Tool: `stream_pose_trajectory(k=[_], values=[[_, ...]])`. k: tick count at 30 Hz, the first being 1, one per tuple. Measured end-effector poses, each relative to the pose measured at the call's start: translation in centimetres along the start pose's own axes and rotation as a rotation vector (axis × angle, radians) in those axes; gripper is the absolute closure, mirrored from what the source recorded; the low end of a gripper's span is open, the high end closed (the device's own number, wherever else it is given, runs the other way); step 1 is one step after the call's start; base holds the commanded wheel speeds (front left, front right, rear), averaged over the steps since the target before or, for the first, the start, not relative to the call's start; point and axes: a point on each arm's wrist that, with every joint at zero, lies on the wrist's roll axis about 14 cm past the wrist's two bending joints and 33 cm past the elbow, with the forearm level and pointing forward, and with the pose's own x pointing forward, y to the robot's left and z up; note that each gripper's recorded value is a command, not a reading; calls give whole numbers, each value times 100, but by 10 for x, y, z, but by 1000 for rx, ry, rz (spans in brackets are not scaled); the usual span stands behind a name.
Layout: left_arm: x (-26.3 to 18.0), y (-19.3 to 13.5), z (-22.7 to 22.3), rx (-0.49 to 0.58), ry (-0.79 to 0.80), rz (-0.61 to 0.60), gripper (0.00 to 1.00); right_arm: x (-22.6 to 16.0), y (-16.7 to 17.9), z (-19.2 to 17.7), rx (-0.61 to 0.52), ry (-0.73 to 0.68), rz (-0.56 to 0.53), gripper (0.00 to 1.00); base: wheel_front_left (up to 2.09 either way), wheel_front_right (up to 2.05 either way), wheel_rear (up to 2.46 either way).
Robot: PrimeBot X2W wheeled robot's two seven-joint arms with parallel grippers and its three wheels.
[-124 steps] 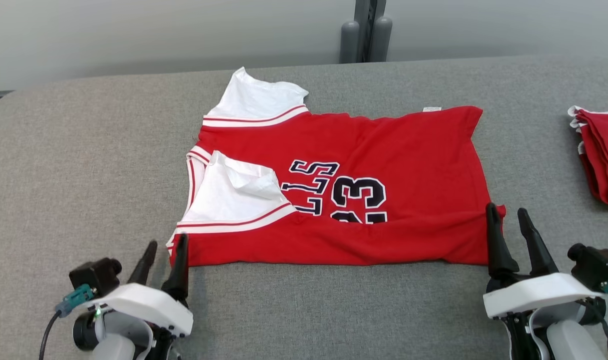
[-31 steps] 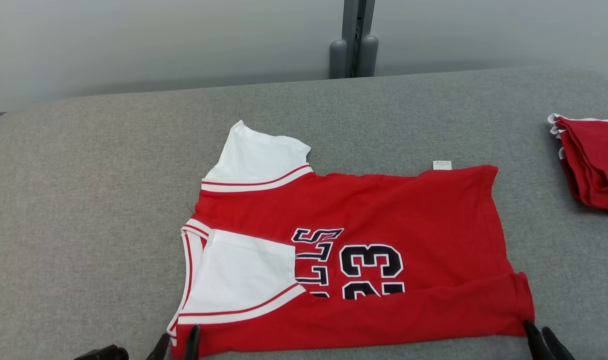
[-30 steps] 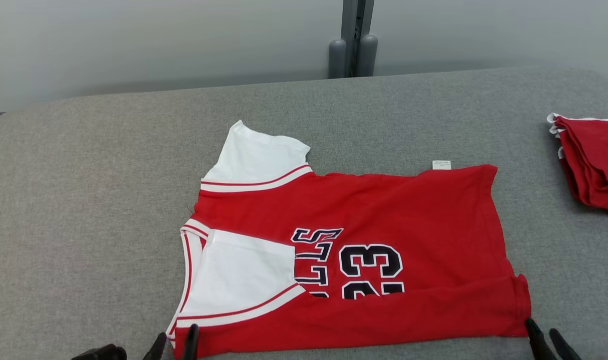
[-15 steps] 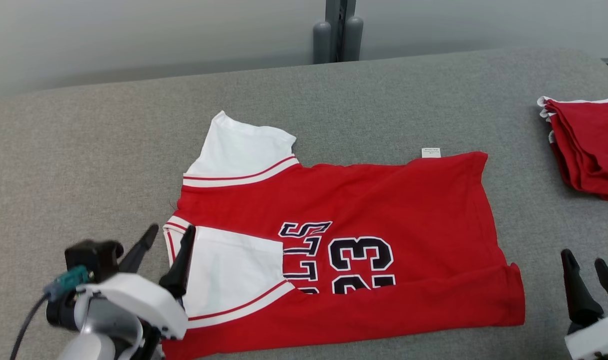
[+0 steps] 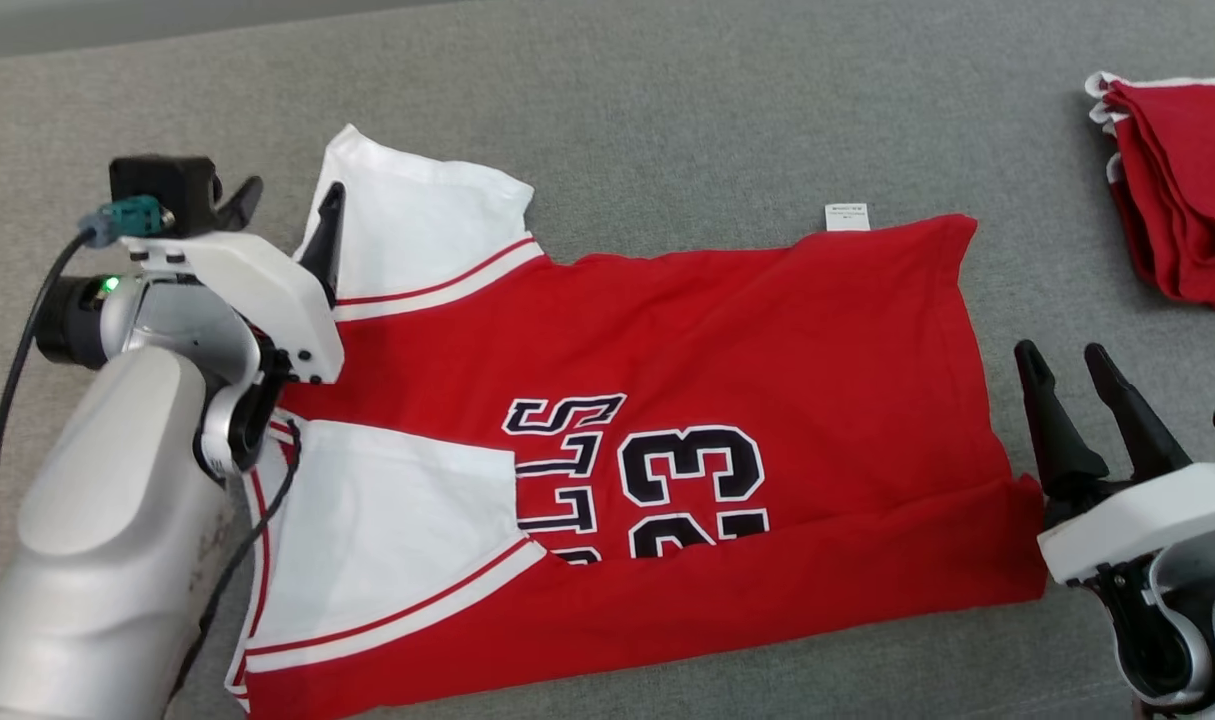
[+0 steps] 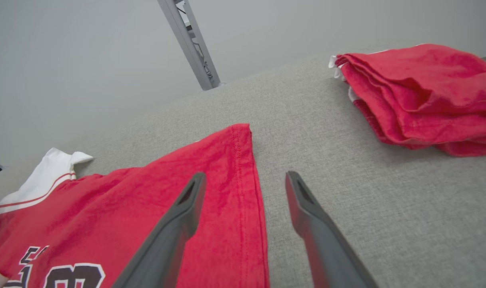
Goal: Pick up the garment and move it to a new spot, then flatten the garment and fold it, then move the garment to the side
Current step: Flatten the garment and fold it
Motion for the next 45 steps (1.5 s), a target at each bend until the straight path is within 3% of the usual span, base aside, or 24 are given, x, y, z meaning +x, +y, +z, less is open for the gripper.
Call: stream_pose_trajectory(k=[9, 17, 18, 19, 20, 26, 27, 28, 32, 38, 45], values=[[59, 6, -21, 79, 139, 15, 0, 8, -15, -5, -16, 13, -23, 0, 0, 0, 0], [76, 9, -38, 112, 232, 27, 0, 3, -30, -8, -8, 13, -62, 0, 0, 0, 0], [76, 9, -37, 113, 235, 26, 8, 3, -31, -8, -9, 12, -64, 0, 0, 0, 0], [76, 9, -38, 114, 240, 25, 8, 3, -31, -8, -9, 13, -64, 0, 0, 0, 0], [75, 10, -39, 117, 245, 28, 15, 2, -31, -8, -9, 12, -64, 0, 0, 0, 0], [77, 11, -45, 149, 263, 31, 25, 4, -26, -1, -15, -7, -45, 0, 0, 0, 0], [78, 9, -45, 147, 260, 29, 32, 4, -26, -1, -18, -6, -45, 0, 0, 0, 0], [79, 6, -46, 145, 259, 23, 50, 4, -26, -1, -21, -4, -44, 0, 0, 0, 0], [83, -5, -50, 145, 254, 2, 100, 5, -26, 2, -31, -15, -39, 0, 0, 0, 0], [80, -7, -41, 153, 200, -11, 100, 6, -24, 8, -47, -30, -25, 0, 0, 0, 0], [69, -6, -7, 158, 89, -32, 100, 21, -10, 24, -163, 3, 47, 0, 0, 0, 0]])
